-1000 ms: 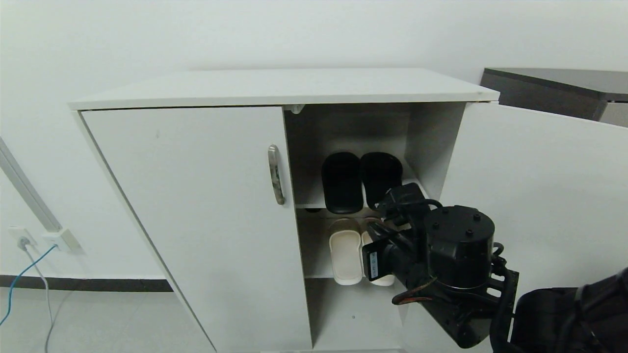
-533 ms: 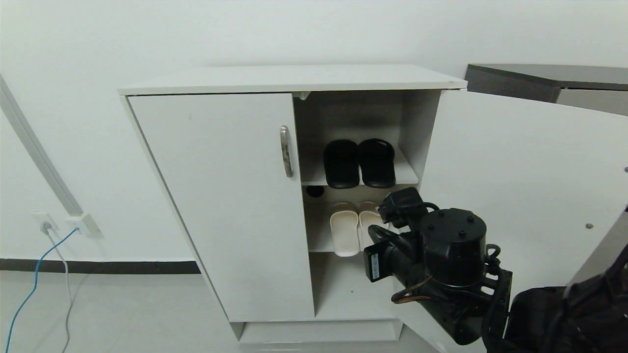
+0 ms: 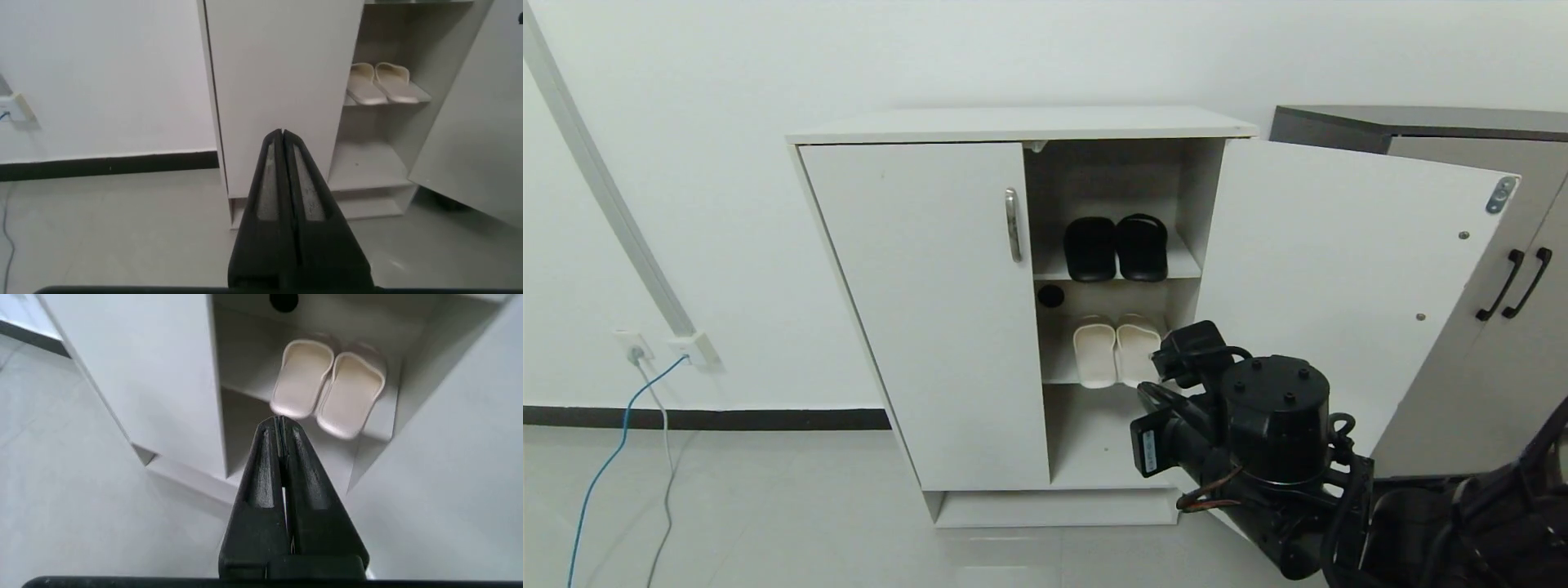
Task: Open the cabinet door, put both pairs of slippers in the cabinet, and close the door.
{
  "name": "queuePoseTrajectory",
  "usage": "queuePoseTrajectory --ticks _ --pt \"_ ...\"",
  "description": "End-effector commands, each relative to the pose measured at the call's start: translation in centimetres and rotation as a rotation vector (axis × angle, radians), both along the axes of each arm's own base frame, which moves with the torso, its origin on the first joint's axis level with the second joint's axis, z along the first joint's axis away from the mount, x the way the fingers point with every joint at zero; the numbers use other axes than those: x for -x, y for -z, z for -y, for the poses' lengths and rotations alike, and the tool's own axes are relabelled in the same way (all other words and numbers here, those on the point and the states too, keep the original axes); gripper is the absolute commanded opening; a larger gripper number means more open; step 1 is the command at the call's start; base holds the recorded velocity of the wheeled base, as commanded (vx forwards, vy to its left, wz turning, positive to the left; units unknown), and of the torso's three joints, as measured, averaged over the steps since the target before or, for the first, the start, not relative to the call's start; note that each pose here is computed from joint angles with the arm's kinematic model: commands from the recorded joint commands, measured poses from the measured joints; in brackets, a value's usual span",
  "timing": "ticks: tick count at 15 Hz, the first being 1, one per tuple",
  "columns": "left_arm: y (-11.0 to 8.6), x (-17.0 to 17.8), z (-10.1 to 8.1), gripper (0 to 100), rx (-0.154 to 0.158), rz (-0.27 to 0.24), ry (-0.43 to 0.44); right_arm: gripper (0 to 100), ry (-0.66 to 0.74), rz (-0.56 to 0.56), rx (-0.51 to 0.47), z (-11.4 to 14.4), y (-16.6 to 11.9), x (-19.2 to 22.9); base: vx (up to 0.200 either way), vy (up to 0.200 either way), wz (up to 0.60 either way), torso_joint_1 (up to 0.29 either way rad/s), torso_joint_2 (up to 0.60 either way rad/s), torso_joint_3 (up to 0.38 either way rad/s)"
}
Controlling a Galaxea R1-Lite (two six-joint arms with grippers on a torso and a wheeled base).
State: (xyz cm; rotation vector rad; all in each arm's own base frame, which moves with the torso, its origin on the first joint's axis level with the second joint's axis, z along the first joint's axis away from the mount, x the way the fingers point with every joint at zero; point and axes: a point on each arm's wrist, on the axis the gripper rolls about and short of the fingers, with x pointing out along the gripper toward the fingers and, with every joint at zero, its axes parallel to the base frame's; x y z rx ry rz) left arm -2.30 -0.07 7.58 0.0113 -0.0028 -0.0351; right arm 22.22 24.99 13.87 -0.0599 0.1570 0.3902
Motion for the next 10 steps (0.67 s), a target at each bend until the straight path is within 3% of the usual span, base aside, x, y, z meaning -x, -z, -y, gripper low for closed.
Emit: queuePoseTrajectory --ticks 1,10 --pt "-0.01 -0.01 0.00 0 0.001 -0.001 0.000 0 0.001 -0.004 0.007 -0.04 0.26 -0.07 0.000 0.000 0.00 0.000 0.00 0.000" --pt "-0.01 -0.01 0.00 0 -0.001 -0.001 0.000 0 0.003 -0.008 0.015 -0.09 0.50 -0.11 0.000 0.000 0.00 0.000 0.00 0.000"
